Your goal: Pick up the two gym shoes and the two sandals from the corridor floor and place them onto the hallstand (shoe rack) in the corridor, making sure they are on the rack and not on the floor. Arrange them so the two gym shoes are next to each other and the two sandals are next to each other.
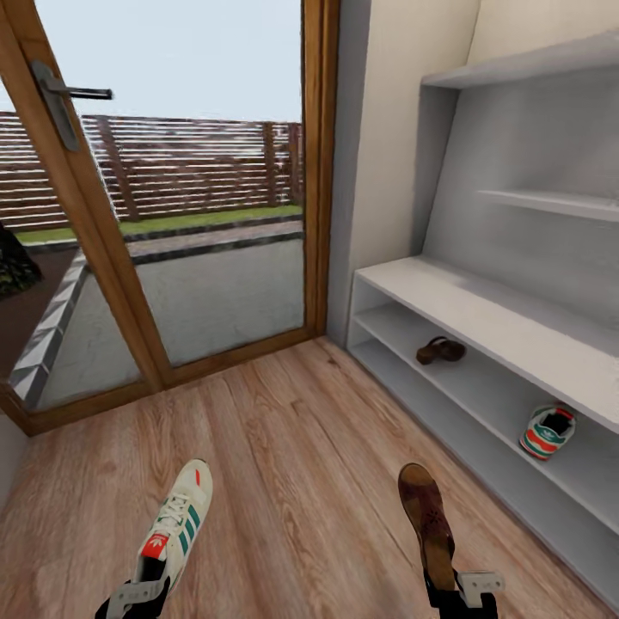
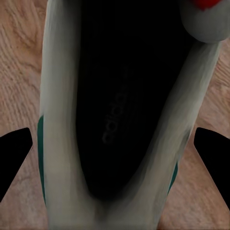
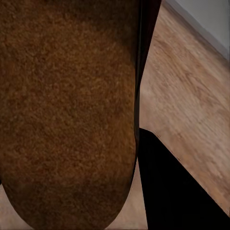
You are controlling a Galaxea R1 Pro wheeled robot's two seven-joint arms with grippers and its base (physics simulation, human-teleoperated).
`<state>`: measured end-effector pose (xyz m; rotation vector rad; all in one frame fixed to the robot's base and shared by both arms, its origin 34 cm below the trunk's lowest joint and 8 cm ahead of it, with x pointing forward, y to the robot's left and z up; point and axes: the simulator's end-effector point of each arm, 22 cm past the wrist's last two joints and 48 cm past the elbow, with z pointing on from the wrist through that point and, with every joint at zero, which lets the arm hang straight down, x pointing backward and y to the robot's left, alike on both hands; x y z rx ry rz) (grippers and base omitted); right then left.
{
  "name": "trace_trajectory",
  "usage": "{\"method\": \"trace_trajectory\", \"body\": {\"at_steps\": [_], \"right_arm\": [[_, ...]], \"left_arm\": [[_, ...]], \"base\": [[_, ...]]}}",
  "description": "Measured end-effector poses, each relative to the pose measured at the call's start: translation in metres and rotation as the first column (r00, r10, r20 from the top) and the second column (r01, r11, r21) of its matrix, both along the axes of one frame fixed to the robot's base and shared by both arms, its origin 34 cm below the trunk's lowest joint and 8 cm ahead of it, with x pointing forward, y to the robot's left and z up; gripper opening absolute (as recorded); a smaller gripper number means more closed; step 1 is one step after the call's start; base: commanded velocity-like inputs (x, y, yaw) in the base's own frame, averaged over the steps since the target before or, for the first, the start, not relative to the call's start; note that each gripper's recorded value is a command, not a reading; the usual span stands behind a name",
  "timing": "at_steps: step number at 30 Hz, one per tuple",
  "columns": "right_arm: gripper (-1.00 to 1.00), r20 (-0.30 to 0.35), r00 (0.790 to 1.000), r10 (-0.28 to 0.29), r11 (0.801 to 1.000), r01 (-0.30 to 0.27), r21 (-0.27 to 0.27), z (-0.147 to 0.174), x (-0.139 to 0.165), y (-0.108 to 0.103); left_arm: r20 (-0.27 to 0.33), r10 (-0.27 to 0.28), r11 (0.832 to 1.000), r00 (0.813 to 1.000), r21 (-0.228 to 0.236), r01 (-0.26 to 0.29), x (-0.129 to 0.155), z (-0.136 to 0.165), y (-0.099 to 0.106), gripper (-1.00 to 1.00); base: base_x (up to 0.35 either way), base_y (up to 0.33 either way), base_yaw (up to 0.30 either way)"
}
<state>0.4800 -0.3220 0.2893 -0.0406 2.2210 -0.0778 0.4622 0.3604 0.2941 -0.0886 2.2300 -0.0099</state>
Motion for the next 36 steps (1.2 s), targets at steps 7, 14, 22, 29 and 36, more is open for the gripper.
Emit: {"method": "trace_trajectory", "body": {"at_steps": [7, 14, 22, 29, 36], "right_arm": [[-1.0, 0.0, 1.0, 0.001, 1.0, -0.001, 0.0, 0.0, 0.0, 0.0001], [-1.0, 0.0, 1.0, 0.001, 1.0, -0.001, 0.0, 0.0001, 0.0001, 0.0], [-1.0, 0.0, 1.0, 0.0, 1.0, 0.0, 0.0, 0.0001, 0.0001, 0.0], [-1.0, 0.0, 1.0, 0.001, 1.0, -0.001, 0.0, 0.0, 0.0, 0.0], [-1.0, 0.0, 1.0, 0.001, 1.0, -0.001, 0.0, 0.0, 0.0, 0.0]], "left_arm": [[0.0, 0.0, 1.0, 1.0, 0.0, 0.0, 0.0, -0.0001, 0.0, -1.0], [-0.001, -0.001, 1.0, 1.0, 0.0, 0.001, -0.0001, -0.0002, -0.0003, -1.0], [-0.001, -0.002, 1.0, 1.0, -0.001, 0.002, -0.0001, -0.0002, -0.0005, -1.0], [-0.001, -0.002, 1.0, 1.0, 0.0, 0.002, -0.0002, -0.0002, -0.0004, -1.0], [-0.001, -0.001, 1.0, 1.0, 0.0, 0.001, -0.0002, -0.0002, -0.0003, -1.0]], "base": [[0.003, 0.223, -0.263], [0.0, 0.038, -0.263], [0.0, 0.001, -0.263], [0.0, 0.0, -0.263], [0.0, 0.0, -0.263]]}}
